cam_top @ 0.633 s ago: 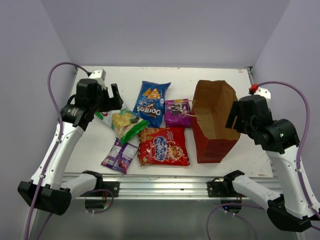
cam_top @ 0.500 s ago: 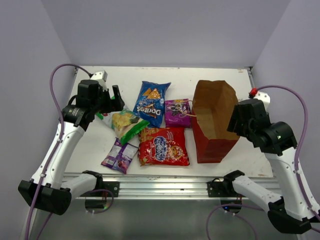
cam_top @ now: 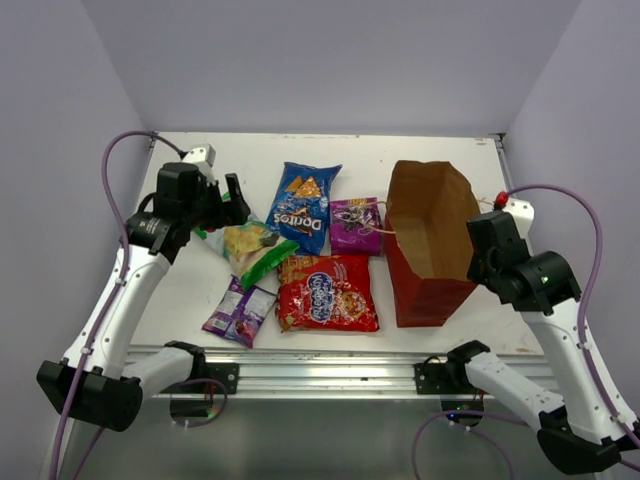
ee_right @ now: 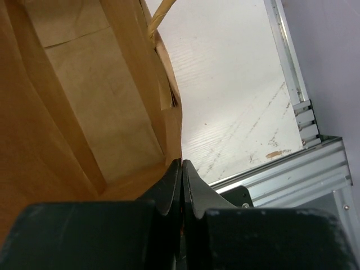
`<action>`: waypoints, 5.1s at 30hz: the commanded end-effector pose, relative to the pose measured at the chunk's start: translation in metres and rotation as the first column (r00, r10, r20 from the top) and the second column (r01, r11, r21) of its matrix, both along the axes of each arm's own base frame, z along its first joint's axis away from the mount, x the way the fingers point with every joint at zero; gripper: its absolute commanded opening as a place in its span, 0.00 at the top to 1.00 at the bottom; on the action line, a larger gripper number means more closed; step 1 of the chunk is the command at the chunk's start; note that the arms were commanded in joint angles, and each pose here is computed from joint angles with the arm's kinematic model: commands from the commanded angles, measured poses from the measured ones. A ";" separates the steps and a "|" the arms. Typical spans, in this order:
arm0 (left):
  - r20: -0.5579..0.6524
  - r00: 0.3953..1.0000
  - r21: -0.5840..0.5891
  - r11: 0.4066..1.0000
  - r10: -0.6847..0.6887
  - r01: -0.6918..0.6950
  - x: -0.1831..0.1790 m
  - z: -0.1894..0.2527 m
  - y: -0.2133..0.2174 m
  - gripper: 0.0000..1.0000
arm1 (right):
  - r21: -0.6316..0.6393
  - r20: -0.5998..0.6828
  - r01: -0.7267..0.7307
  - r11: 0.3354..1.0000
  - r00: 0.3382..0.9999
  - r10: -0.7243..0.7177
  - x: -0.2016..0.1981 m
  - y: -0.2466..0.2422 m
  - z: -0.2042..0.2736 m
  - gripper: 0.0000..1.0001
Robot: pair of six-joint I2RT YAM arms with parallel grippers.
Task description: Place the snacks into the paper bag
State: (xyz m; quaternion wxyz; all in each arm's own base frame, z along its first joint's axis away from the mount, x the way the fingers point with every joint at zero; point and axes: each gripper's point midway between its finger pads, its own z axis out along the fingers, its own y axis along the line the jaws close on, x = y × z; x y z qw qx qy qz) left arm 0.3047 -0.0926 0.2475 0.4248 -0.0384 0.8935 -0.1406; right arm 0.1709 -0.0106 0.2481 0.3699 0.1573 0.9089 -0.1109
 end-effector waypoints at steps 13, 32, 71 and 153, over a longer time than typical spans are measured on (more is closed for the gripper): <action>-0.202 0.953 0.023 0.974 0.226 -0.226 -0.034 -0.118 0.024 0.00 | -0.036 -0.041 -0.011 0.999 0.999 0.009 -0.013 -0.007 0.002 1.00; -0.177 0.979 -0.118 0.986 0.098 -0.120 -0.007 -0.189 -0.011 0.56 | -0.022 0.008 -0.043 0.999 0.999 0.043 -0.007 -0.004 0.017 1.00; 0.401 0.411 -0.321 0.294 -0.819 0.900 -0.108 0.120 -0.410 1.00 | -0.023 0.015 -0.052 0.998 0.999 0.052 -0.006 -0.003 0.023 1.00; -0.224 0.940 -0.184 0.958 -0.259 0.220 -0.103 -0.117 -0.164 0.16 | 0.076 0.094 -0.134 0.988 0.987 0.127 0.011 0.022 0.034 1.00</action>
